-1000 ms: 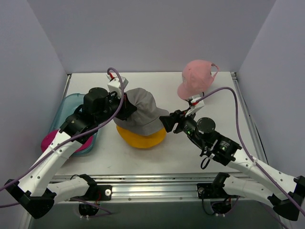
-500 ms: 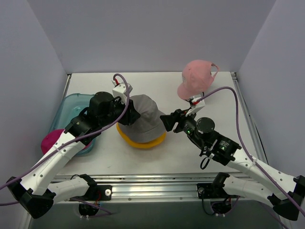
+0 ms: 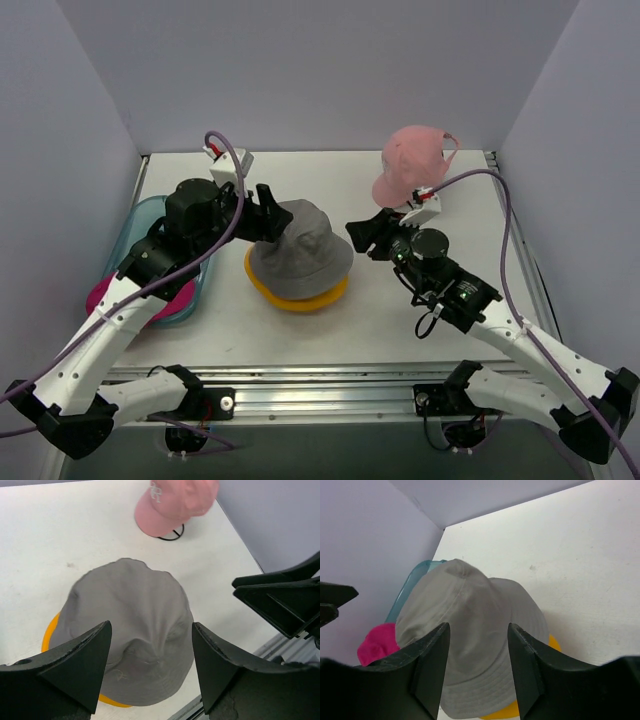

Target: Stack the hats

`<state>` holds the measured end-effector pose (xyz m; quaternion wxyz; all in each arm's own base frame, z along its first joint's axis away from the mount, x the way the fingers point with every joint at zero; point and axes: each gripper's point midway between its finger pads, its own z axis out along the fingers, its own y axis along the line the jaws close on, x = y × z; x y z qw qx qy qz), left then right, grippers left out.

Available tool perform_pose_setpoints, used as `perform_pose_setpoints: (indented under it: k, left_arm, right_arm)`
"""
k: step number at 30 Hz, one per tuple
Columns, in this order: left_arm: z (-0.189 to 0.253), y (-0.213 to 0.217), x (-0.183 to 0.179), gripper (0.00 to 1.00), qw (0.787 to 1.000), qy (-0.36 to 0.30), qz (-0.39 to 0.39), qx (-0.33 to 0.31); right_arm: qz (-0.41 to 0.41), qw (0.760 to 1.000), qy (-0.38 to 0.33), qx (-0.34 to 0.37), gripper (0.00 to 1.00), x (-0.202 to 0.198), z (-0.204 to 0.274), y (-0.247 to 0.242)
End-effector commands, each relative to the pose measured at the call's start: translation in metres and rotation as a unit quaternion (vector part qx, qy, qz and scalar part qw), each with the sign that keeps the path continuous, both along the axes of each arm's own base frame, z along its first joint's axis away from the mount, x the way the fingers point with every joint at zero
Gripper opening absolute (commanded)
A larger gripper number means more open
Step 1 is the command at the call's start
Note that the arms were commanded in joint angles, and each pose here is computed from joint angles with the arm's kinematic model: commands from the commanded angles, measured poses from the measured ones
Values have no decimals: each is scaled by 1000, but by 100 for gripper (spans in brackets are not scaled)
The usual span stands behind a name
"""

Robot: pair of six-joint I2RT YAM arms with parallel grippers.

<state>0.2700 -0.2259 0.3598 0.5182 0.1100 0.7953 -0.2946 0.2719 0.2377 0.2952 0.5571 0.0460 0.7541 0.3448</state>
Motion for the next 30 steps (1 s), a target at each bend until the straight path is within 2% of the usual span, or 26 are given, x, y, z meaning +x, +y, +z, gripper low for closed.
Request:
perform_pose_setpoints:
  k: [1,5,10,23,30]
  left_arm:
    - [16,15,18,74,998,4,58,-39]
    - [11,2,19,74,999,9,14,-51]
    - [-11,-13,23,74,998,31,-16,-43]
    - [-19,-45,28,74,996,21,-63,-58]
    - [-25,-51,30,74,996,27,-63,-56]
  right_arm:
    - [-29,997,16,75,45,16,-3,-22]
    - [0,993,35,110,44,16,-28,-22]
    - [6,991,57,119,45,15,-58,-18]
    - [-1,985,79,151,48,24,-85,-10]
    - [-13,982,94,164,49,23,-94,-12]
